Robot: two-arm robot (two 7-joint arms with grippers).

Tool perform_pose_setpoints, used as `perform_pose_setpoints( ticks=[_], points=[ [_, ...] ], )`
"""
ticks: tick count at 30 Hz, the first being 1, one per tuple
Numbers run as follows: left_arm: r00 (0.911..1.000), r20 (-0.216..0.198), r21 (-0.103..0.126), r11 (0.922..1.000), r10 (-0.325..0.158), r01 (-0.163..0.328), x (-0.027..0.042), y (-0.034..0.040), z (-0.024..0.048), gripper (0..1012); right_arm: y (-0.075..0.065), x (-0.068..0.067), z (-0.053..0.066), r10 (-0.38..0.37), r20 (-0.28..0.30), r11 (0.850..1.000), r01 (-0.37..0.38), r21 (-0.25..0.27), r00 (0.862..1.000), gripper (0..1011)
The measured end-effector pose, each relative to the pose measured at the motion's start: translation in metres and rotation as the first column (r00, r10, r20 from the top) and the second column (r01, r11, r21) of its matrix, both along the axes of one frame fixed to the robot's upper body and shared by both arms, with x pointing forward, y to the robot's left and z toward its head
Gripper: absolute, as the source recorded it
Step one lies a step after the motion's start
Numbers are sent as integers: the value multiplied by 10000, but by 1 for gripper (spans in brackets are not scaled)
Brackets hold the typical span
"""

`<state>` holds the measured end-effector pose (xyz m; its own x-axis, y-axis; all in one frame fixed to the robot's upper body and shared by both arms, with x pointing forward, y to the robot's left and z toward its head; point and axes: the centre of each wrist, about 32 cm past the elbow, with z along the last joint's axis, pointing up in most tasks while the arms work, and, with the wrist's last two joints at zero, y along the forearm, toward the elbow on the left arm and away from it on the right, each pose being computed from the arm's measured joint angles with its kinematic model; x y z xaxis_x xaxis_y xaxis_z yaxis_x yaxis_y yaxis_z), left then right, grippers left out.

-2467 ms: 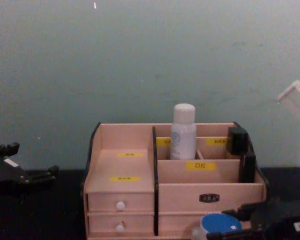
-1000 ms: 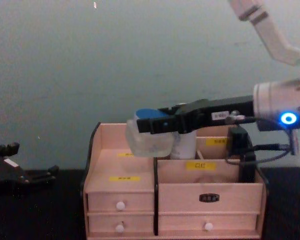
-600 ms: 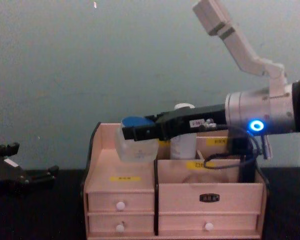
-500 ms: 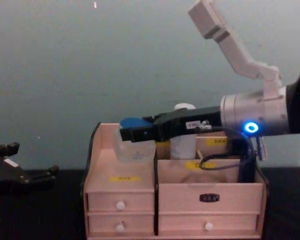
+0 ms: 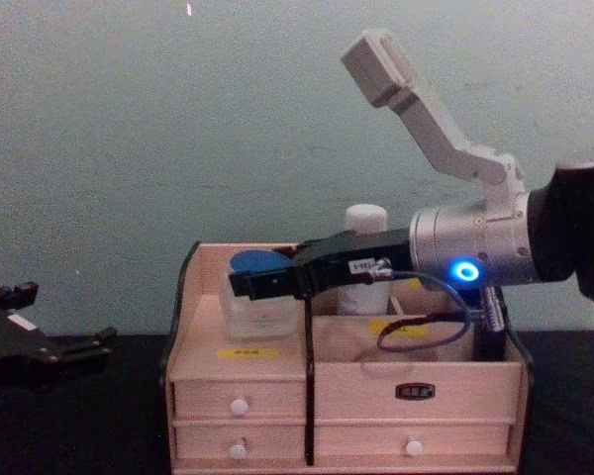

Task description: Pick up the facial cleanser and watermelon frost from the table and place them into the tiered storage box.

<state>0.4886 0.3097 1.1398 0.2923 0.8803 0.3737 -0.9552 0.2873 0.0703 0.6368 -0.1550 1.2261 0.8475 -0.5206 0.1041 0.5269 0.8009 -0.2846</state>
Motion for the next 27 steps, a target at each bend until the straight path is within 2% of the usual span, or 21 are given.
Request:
perform_pose_setpoints(
  ticks=[12,23,27],
  points=[
    [10000,0,-1,10000,0,0,0,0,0,1002,31,6,-57,-47,-41,9998,46,-179,10000,718],
    [10000,0,0,10000,1,-1,0,0,0,1001,32,2,-60,-57,-41,9998,56,-205,10000,718],
    [10000,0,0,10000,0,0,0,0,0,1001,30,2,-60,-56,-49,9998,55,-209,10000,775]
  ],
)
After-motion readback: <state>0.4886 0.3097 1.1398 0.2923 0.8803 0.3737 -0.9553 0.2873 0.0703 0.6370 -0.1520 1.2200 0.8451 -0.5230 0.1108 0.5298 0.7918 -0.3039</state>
